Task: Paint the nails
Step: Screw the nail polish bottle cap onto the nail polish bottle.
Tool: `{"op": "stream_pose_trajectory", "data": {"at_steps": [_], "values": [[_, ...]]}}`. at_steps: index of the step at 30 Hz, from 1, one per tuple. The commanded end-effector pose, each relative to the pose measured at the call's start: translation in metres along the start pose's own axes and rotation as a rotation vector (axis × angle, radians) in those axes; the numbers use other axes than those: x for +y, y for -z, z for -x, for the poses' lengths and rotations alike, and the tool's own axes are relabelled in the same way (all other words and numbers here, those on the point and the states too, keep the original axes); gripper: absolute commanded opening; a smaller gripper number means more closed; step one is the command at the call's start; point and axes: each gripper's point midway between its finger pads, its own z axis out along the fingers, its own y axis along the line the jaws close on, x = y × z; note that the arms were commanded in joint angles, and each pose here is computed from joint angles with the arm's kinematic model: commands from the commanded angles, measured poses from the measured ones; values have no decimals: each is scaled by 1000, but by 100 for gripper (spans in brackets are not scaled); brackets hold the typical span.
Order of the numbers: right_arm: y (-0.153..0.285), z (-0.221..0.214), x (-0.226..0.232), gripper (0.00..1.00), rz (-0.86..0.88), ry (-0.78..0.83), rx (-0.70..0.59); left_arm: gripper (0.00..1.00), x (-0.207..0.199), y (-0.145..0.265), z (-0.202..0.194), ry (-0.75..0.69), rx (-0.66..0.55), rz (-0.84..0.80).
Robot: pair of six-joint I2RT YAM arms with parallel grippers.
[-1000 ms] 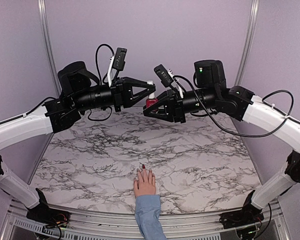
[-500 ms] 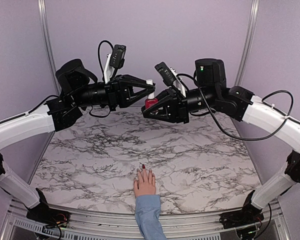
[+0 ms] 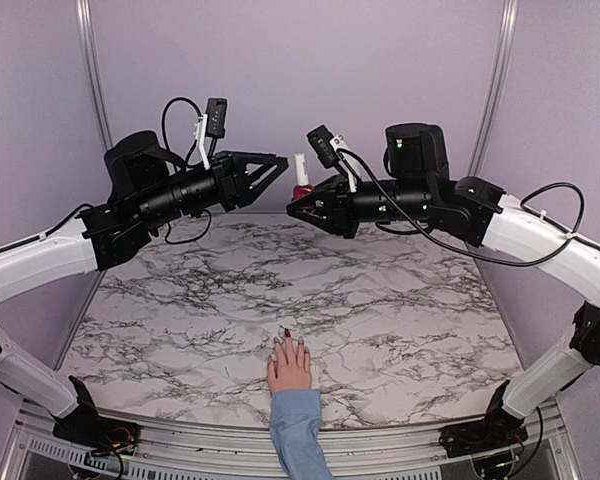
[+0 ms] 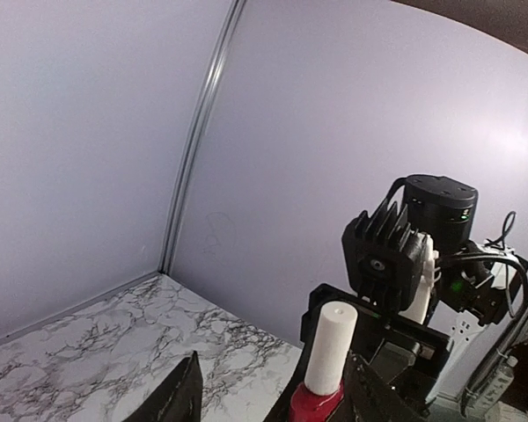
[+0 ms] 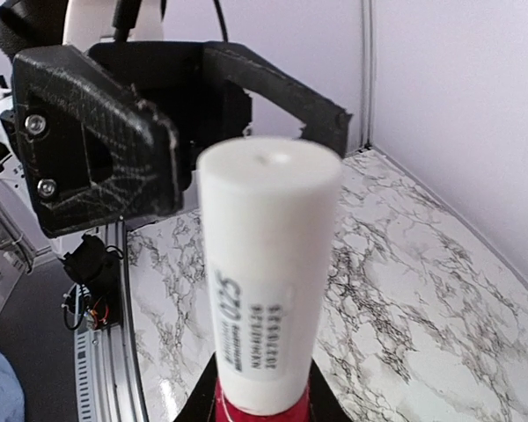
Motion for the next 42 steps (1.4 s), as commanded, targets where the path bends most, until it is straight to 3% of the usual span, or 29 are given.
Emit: {"op": "stream_pose_trajectory", "data": {"at_steps": [1, 9, 24, 28, 36, 42], "values": [[2, 4, -33, 0, -208, -60, -17, 55, 23, 5, 1, 7, -12, 167], [-1, -4, -55, 0, -318, -106, 13, 54, 28, -22, -24, -19, 95, 279], [-8, -8, -56, 0, -312, -124, 21, 46, 40, -48, -38, 1, 119, 337], [-10, -8, -56, 0, -306, -119, 25, 37, 42, -51, -38, 7, 118, 343], [-11, 2, -46, 0, -246, -90, 11, 6, 32, -47, -40, -11, 142, 289], [-1, 24, -21, 0, -133, -31, -50, 0, 13, -38, -43, 41, 152, 130]]}}
